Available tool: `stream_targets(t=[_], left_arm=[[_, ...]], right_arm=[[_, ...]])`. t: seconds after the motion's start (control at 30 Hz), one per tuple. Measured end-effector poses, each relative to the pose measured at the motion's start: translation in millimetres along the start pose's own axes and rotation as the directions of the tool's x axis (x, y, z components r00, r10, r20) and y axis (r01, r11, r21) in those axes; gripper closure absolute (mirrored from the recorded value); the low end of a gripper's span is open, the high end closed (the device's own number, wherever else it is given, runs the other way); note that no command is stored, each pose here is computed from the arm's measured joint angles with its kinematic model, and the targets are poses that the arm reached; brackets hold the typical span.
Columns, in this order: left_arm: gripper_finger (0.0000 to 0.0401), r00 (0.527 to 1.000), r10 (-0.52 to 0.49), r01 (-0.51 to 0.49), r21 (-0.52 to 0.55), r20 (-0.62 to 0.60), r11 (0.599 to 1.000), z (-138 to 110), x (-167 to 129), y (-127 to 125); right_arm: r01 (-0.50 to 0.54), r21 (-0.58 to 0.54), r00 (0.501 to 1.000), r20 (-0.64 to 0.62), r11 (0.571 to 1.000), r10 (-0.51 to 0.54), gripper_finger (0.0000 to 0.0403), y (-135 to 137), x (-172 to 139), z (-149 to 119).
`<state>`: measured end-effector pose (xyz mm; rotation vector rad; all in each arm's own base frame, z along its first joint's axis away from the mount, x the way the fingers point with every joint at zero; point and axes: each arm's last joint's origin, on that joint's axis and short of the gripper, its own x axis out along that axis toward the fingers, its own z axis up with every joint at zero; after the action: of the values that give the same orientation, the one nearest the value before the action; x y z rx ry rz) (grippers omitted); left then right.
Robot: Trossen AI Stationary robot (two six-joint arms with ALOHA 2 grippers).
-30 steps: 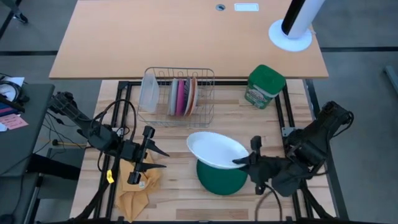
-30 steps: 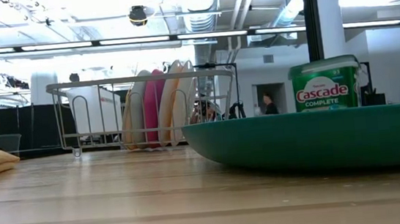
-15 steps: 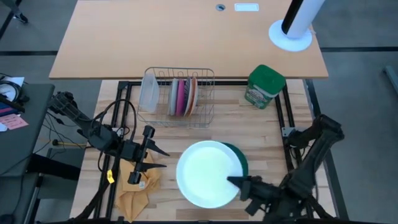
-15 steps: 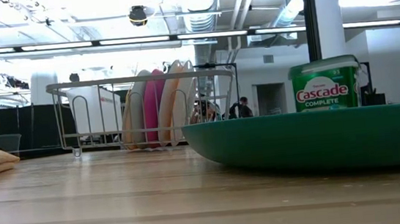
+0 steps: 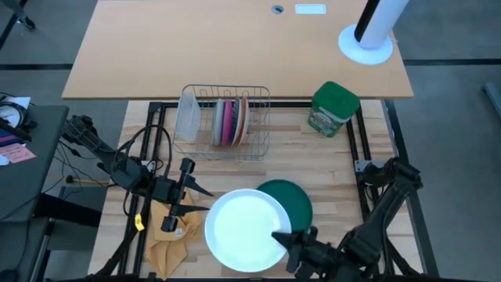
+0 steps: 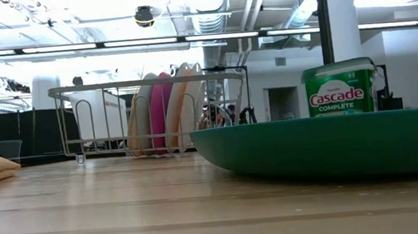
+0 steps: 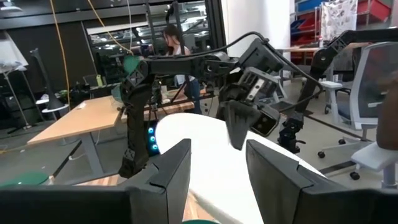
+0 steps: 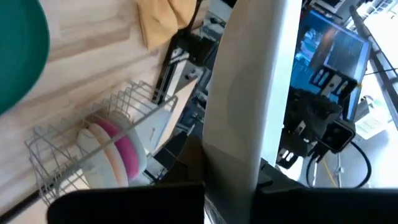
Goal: Sort dishes
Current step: Put the white plate into the dish rack
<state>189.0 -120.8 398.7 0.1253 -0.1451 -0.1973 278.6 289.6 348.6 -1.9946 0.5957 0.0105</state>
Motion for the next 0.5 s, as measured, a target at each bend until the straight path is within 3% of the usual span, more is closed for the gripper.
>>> stream_targets(t=[0.37,0.5], left_arm=[[0.0253,1.0,0.0,0.0,0.003,0.0,1.0,0,0,0],[0.0253,1.0,0.0,0.0,0.002,0.0,1.0,0,0,0]], right_arm=[[-0.003,-0.028,1.0,-0.001,1.0,0.003,0.0371,1,-2,1],[0.013,0.021,1.0,0.001,1.0,-0.013,0.0371,-1,-12,-2]])
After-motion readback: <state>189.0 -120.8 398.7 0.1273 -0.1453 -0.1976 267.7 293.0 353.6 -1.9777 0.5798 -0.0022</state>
